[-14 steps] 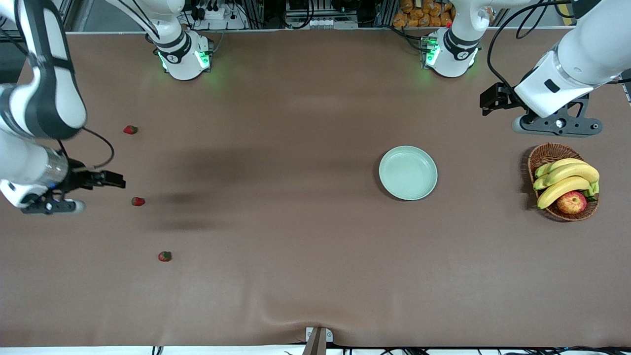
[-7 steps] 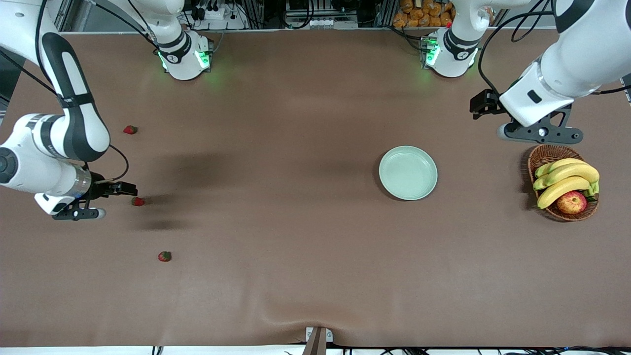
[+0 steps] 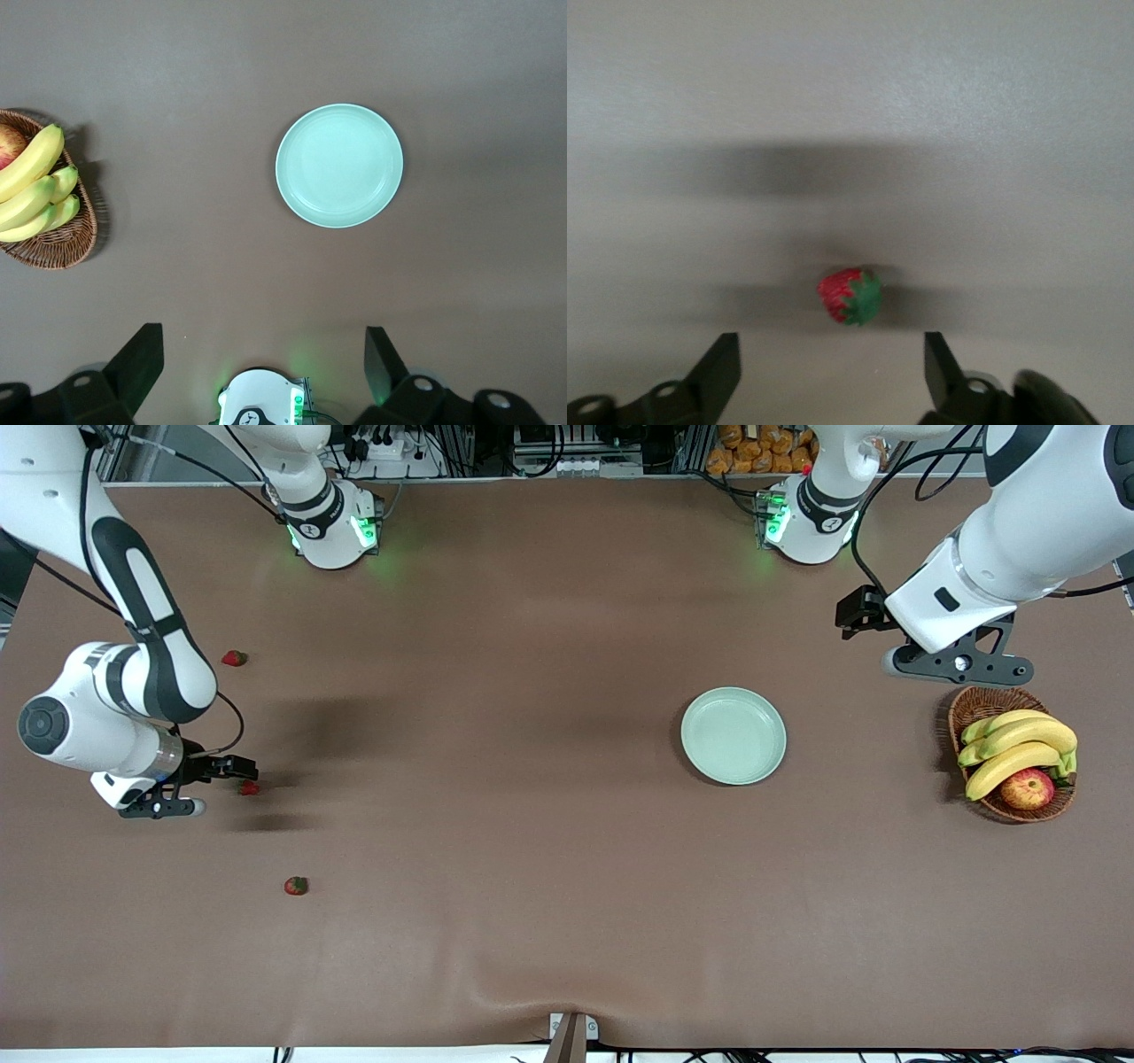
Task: Collect all strawberries into plate
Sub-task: 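Lower the right gripper and grasp the middle red strawberry, then carry the strawberry with the right gripper while the left gripper approaches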
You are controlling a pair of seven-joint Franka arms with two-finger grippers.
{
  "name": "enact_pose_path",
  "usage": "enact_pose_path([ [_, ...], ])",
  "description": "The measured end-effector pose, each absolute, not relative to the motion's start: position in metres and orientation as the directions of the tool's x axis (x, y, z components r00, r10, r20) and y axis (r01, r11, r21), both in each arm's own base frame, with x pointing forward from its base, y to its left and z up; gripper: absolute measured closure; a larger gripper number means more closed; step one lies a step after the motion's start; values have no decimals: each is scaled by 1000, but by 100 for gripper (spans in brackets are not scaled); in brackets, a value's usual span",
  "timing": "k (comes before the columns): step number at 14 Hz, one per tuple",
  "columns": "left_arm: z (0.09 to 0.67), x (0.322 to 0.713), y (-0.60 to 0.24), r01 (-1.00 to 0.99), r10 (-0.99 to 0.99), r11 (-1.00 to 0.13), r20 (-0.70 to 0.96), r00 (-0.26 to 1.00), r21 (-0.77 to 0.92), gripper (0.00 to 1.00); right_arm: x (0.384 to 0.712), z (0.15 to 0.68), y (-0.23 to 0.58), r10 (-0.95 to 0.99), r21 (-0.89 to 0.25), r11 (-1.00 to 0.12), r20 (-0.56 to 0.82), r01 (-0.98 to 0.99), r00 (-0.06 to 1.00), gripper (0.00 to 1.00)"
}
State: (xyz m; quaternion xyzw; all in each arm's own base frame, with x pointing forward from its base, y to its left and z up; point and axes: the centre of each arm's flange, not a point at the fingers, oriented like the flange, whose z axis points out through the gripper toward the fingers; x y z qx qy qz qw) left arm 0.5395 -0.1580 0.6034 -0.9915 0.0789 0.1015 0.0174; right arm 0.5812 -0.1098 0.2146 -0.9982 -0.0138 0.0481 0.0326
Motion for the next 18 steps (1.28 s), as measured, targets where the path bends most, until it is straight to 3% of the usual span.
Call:
enact_pose_path([
  [2, 603, 539, -158, -160, -153, -987, -204, 967, -19, 0, 582, 197, -115, 28, -68, -997, -80, 22, 996, 22],
  [4, 603, 540, -157, -157, -150, -987, -205, 967, -19, 0, 582, 184, -114, 31, -66, -997, -68, 27, 997, 36],
  [5, 602, 540, -156, -157, -150, -987, -207, 967, -19, 0, 582, 178, -113, 33, -66, -997, -64, 29, 997, 37],
  [8, 599, 542, -157, -157, -149, -987, -211, 966, -19, 0, 585, 177, -110, 39, -69, -997, -60, 35, 997, 63],
  [14, 599, 542, -153, -151, -144, -988, -211, 967, -19, 0, 616, 229, -95, 20, -95, -996, -208, 0, 978, 63],
  [18, 599, 543, -151, -148, -140, -989, -211, 967, -19, 0, 634, 260, -6, -94, -121, -985, -232, -125, 968, 65],
])
